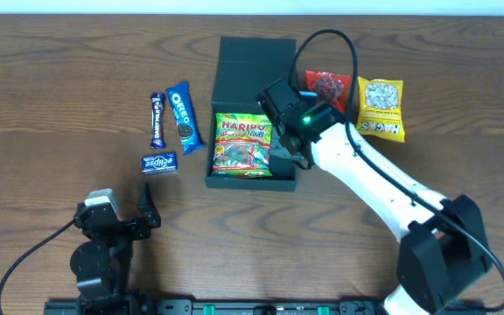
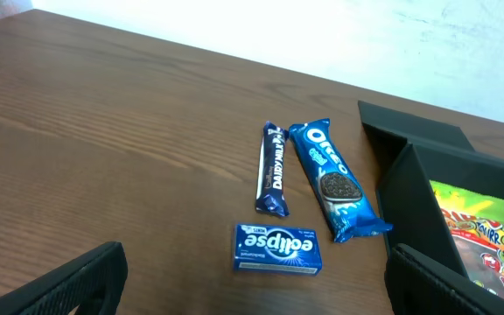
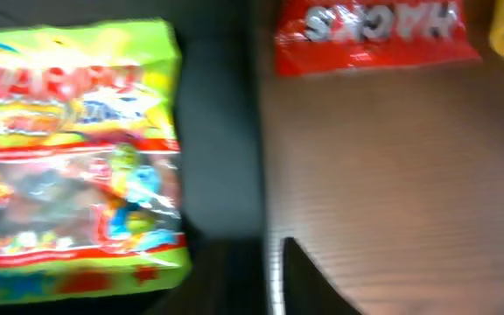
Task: Pack container
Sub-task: 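Release the bag and push it flat inside the box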
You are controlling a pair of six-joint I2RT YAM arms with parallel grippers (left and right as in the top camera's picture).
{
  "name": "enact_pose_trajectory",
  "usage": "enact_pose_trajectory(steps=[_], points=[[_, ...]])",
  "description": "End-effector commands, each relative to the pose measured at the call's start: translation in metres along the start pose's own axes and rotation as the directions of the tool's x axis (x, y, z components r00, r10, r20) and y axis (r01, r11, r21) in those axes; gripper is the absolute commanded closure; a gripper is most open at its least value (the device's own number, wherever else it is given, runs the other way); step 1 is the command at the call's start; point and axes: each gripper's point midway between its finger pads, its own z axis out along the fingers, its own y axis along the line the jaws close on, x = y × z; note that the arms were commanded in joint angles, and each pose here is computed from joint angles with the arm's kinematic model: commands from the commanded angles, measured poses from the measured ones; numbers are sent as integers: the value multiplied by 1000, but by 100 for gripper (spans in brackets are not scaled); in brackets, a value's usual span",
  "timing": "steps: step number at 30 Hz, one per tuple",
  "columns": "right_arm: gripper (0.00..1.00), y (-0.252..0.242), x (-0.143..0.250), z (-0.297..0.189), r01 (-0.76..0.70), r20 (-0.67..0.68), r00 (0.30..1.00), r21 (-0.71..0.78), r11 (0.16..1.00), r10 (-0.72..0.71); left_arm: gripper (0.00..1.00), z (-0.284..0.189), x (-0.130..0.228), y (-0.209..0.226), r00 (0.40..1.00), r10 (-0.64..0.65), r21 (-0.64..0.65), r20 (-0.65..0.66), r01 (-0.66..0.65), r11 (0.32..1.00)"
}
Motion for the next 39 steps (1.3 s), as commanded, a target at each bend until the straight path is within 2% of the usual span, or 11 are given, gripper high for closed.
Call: enact_pose_trajectory(steps=[1, 3, 7, 14, 17, 26, 34, 39], points=[[73, -11, -5, 3, -53, 34, 998, 59, 997, 51, 5, 3, 11, 3, 1000, 1, -10, -24, -2, 1000], [73, -13, -6, 4, -56, 32, 998, 63, 996, 54, 5, 3, 11, 3, 1000, 1, -10, -24, -2, 1000], [79, -16, -4, 14, -74, 16, 997, 82, 994, 73, 5, 3, 11, 3, 1000, 1, -10, -24, -2, 1000], [79, -14, 12, 46, -62, -62, 996, 125, 990, 70, 5, 3, 11, 3, 1000, 1, -10, -24, -2, 1000], [96, -15, 16, 55, -54, -79, 995, 142, 988, 66, 5, 3, 11, 3, 1000, 2, -10, -24, -2, 1000], [98, -31, 8, 57, -68, -74, 994, 172, 983, 82, 5, 3, 11, 3, 1000, 1, -10, -24, -2, 1000], [99, -40, 2, 59, 135, -107, 987, 161, 978, -119, 5, 3, 11, 3, 1000, 2, -10, -24, -2, 1000], [98, -39, 1, 59, 321, -131, 944, 136, 937, -304, 5, 3, 11, 3, 1000, 2, -11, -24, -2, 1000]])
